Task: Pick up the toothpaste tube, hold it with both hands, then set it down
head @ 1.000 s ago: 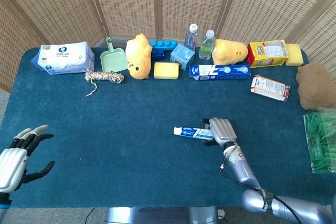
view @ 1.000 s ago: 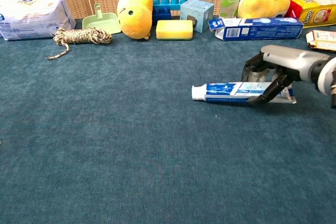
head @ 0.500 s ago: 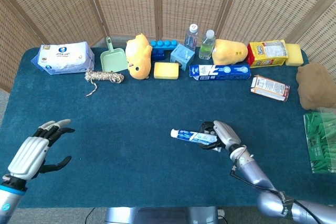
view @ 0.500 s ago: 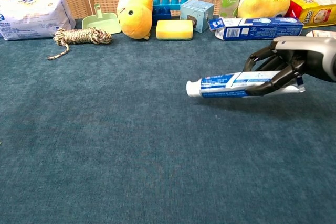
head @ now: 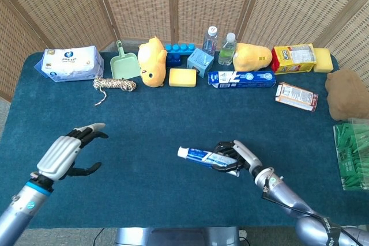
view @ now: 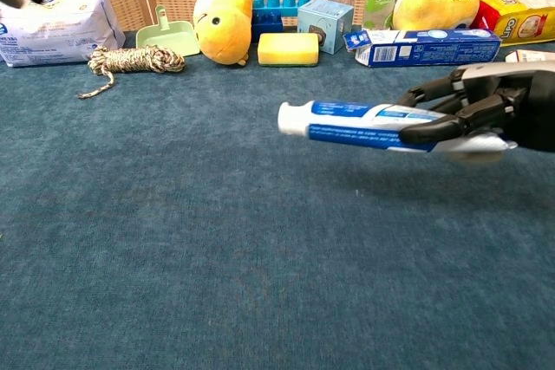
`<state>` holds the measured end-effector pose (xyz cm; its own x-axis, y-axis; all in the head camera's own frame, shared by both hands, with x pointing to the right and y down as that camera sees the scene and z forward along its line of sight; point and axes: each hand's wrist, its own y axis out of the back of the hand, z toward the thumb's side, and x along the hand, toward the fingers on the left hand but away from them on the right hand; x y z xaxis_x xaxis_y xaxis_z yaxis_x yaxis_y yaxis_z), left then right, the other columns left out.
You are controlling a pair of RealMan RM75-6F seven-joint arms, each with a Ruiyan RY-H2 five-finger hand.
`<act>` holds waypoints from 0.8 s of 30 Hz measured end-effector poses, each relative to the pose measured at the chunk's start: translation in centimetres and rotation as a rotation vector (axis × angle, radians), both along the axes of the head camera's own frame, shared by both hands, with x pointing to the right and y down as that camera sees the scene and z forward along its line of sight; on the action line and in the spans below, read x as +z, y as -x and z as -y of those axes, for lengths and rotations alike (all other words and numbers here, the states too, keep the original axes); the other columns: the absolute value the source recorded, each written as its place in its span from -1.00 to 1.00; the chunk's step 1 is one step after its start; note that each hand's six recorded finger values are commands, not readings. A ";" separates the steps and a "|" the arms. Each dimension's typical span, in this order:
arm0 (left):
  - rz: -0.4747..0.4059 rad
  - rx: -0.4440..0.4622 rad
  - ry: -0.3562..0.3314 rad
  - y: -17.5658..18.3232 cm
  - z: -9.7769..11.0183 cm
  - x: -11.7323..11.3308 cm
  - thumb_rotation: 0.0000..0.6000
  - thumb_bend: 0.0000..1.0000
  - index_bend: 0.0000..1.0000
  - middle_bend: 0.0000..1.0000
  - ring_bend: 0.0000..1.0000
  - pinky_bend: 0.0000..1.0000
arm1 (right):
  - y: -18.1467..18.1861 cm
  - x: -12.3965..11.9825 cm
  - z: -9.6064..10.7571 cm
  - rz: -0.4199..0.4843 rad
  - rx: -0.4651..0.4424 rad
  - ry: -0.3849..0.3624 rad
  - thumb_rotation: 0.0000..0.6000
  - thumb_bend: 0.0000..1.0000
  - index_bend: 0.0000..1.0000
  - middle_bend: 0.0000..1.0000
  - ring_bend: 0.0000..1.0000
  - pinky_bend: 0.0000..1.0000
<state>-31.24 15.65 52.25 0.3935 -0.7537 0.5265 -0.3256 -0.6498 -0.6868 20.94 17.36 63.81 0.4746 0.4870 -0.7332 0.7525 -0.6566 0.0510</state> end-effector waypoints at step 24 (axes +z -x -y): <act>-0.155 0.155 0.224 -10.0 0.0 5.4 0.73 -0.52 -0.37 -0.73 -0.70 -0.65 | 6.0 -0.4 -2.2 0.181 0.007 0.108 1.00 -0.22 0.81 0.64 0.56 0.84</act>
